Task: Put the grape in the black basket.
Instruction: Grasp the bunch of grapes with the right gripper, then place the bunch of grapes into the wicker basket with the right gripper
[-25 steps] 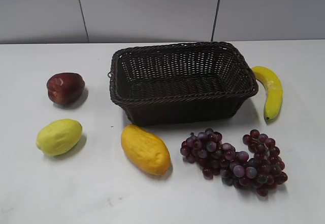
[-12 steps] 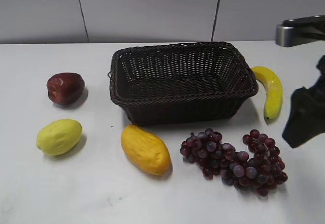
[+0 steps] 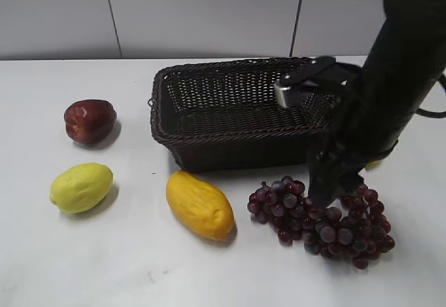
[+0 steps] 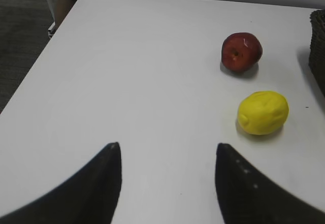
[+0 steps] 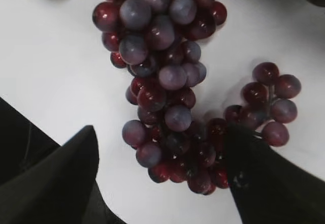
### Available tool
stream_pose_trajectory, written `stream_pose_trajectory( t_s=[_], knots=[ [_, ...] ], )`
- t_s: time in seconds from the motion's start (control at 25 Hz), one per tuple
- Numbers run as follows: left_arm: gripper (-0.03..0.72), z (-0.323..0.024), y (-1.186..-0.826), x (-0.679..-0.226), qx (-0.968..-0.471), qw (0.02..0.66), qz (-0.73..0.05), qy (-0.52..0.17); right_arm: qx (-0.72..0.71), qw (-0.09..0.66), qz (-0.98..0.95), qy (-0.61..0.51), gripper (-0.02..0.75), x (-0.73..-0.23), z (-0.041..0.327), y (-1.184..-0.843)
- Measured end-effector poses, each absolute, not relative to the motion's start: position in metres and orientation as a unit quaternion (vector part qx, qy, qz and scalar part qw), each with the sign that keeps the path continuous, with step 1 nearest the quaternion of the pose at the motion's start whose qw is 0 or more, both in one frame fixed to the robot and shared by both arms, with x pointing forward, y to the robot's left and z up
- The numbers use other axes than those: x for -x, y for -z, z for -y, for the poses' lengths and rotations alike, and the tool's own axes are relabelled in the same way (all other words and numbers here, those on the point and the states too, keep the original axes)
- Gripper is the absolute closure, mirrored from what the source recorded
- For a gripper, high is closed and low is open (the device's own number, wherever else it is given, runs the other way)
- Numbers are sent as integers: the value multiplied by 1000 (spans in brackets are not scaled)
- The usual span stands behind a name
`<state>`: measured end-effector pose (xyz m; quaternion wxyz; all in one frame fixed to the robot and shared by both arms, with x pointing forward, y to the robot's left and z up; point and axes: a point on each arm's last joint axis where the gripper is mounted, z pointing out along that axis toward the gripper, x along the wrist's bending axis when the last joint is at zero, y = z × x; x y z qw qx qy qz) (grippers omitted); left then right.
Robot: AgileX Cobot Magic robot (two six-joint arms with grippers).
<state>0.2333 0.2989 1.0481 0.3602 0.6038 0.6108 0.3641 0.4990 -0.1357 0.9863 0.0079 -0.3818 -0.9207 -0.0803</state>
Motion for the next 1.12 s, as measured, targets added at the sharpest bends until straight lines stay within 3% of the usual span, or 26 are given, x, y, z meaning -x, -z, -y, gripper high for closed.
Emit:
stream_pose_trajectory(
  t_s=[0.2, 0.36, 0.44, 0.56, 0.64, 0.84, 1.12],
  knots=[
    [136, -299, -1048, -233, -604, 360, -611, -364, 385, 40, 922, 34, 168, -509, 131, -945],
    [136, -299, -1048, -233, -604, 360, -611, -364, 385, 52, 921, 12, 222, -513, 129, -921],
    [136, -299, -1048, -233, -604, 360, -611, -364, 386, 57, 921, 6, 288, -514, 128, -915],
    [136, -299, -1048, -233, -604, 360, -611, -364, 385, 61, 921, 2, 514, -513, 128, -916],
    [136, -299, -1048, -233, -604, 360, -611, -364, 384, 66, 921, -3, 587, -512, 129, -919],
    [136, -299, -1048, -233, -604, 360, -611, -364, 383, 80, 920, -6, 605, -500, 134, -946],
    [136, -299, -1048, -233, -604, 360, -611, -364, 372, -7, 922, 110, 617, -477, 147, -1043]
  ],
)
